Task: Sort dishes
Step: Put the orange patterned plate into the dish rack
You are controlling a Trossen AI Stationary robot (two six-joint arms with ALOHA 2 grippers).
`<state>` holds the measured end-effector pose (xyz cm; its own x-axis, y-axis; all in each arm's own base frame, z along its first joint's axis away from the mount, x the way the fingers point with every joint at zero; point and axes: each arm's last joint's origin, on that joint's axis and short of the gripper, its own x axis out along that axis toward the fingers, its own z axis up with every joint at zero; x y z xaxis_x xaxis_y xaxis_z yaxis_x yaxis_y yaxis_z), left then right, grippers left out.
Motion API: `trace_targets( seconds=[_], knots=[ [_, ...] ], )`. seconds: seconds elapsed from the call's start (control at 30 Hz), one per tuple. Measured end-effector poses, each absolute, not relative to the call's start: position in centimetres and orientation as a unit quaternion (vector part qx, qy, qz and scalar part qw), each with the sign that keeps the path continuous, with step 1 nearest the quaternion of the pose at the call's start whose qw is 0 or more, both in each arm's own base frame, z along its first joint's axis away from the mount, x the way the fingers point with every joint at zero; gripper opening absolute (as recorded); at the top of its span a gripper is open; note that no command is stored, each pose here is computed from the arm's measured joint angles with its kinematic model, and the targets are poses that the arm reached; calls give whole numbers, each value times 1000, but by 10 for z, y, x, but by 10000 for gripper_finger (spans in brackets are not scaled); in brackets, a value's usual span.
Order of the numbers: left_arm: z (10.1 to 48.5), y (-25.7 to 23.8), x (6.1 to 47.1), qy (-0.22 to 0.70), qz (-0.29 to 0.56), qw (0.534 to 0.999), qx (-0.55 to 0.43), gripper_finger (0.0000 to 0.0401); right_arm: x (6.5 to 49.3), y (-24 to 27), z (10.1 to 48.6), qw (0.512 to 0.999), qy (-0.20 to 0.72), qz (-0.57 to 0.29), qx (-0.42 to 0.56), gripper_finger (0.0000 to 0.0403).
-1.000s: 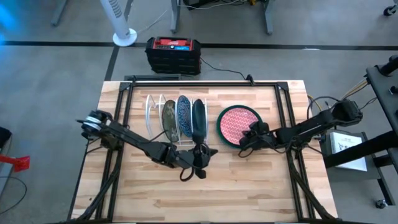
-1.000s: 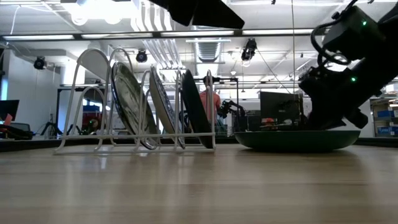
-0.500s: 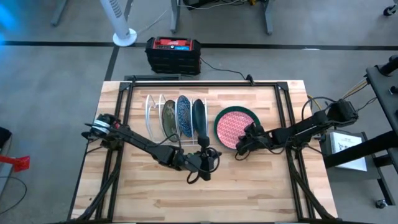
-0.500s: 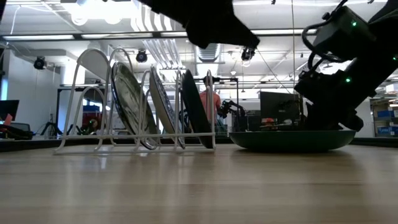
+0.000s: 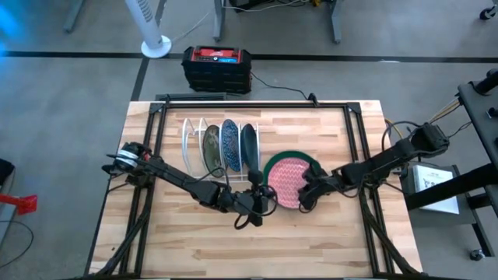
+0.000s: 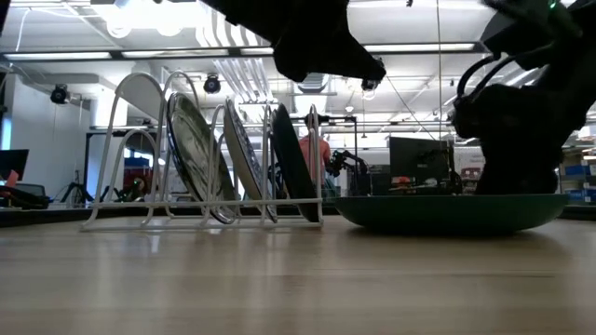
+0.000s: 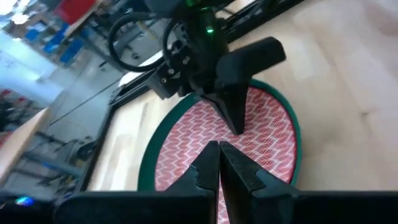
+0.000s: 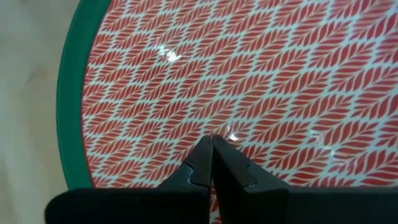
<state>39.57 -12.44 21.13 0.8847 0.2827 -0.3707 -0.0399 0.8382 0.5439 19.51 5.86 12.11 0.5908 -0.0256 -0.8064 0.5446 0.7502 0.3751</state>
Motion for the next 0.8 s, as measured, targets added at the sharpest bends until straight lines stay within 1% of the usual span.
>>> trace_targets(
  seconds=[0.13, 0.33, 0.47, 0.7, 0.8],
  knots=[
    [210, -125, 396, 226, 66, 935, 267, 0, 191, 67, 125, 818, 453, -154, 320, 0],
    [207, -123, 395, 243, 50, 931, 268, 0, 182, 71, 142, 792, 501, -189, 293, 0],
    [203, -117, 395, 266, 36, 930, 250, 0, 185, 72, 162, 798, 493, -205, 278, 0],
    [196, -109, 396, 289, 17, 930, 224, 0, 186, 71, 181, 792, 505, -240, 247, 0],
    [185, -108, 400, 297, 14, 928, 225, 0, 184, 68, 185, 785, 506, -267, 237, 0]
  ],
)
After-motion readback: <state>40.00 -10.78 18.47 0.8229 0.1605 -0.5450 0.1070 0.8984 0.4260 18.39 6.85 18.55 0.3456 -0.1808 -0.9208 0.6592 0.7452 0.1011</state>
